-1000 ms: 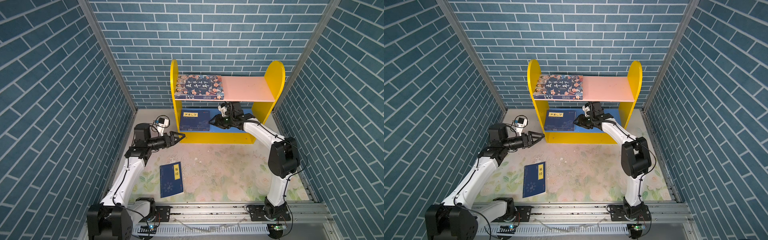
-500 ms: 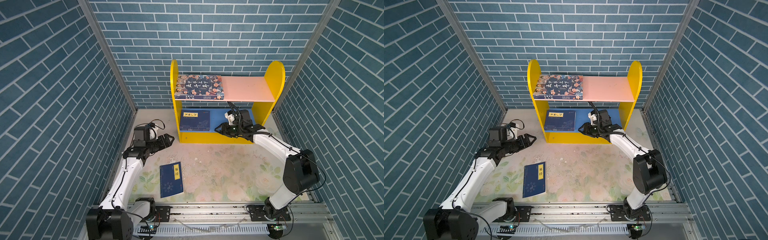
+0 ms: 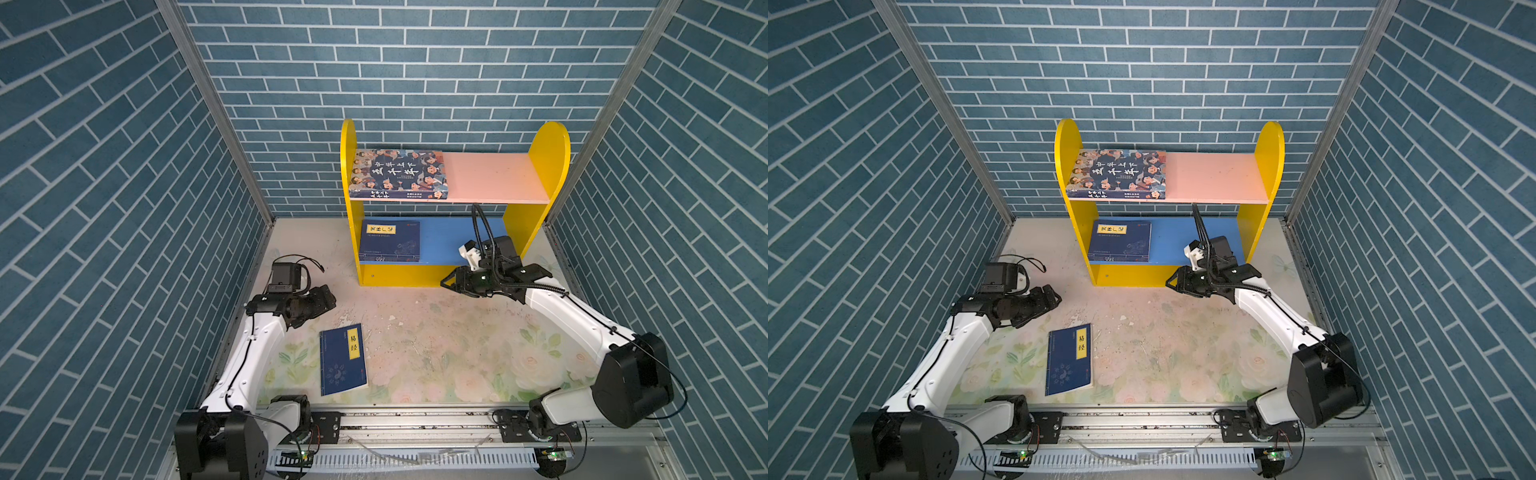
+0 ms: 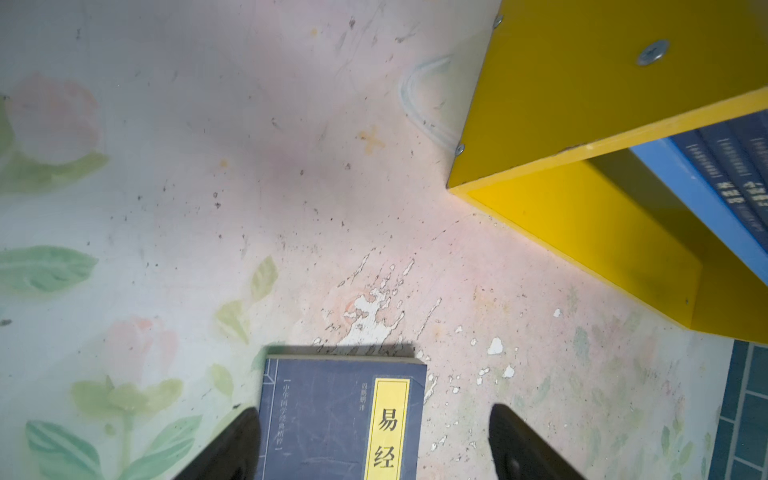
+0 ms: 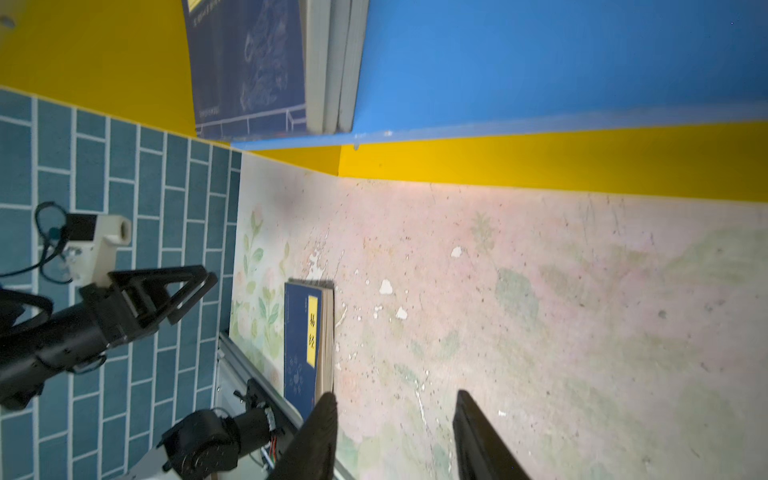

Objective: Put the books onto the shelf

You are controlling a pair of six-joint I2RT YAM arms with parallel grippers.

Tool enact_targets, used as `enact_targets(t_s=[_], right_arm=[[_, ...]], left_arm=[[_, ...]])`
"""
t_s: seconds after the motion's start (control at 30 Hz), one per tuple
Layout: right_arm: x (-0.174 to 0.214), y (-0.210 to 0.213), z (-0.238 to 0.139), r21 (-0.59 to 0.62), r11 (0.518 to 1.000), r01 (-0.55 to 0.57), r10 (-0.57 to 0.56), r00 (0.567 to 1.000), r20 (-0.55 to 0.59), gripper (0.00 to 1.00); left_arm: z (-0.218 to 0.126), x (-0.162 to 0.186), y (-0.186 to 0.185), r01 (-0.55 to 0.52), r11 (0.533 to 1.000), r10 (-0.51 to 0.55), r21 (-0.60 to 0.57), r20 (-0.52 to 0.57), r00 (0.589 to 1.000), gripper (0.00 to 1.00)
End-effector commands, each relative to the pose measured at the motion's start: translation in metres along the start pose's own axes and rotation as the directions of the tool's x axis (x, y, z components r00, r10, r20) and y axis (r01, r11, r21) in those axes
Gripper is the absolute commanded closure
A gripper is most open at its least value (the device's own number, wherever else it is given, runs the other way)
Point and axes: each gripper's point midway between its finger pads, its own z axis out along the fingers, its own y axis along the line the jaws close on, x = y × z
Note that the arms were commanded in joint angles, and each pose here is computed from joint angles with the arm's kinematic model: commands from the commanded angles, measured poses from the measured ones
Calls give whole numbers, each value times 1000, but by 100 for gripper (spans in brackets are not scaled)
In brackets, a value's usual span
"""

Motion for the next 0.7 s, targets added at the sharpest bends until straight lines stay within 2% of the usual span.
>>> enact_targets(t_s=[0.0,0.13,0.23,0.43,0.67], right_arm=[[39,16,-15,-45,998,48,-52,994,-100,53],[79,36,-25,-77,993,88,-99,981,-167,49],[100,49,-19,-120,991,62,-84,980,-181,47],[120,57,13,-168,986,-5,-18,991,-136,47],[140,78,61,-199,980,-3,-31,986,-166,47]], left_arm=[[12,26,19,55,997,-61,-57,-104,993,12],[24,40,28,98,992,-108,-75,-149,983,11],[31,47,31,108,991,-121,-84,-177,977,8],[41,62,43,110,987,-134,-121,-217,967,8],[49,81,53,117,983,-151,-140,-270,951,8]])
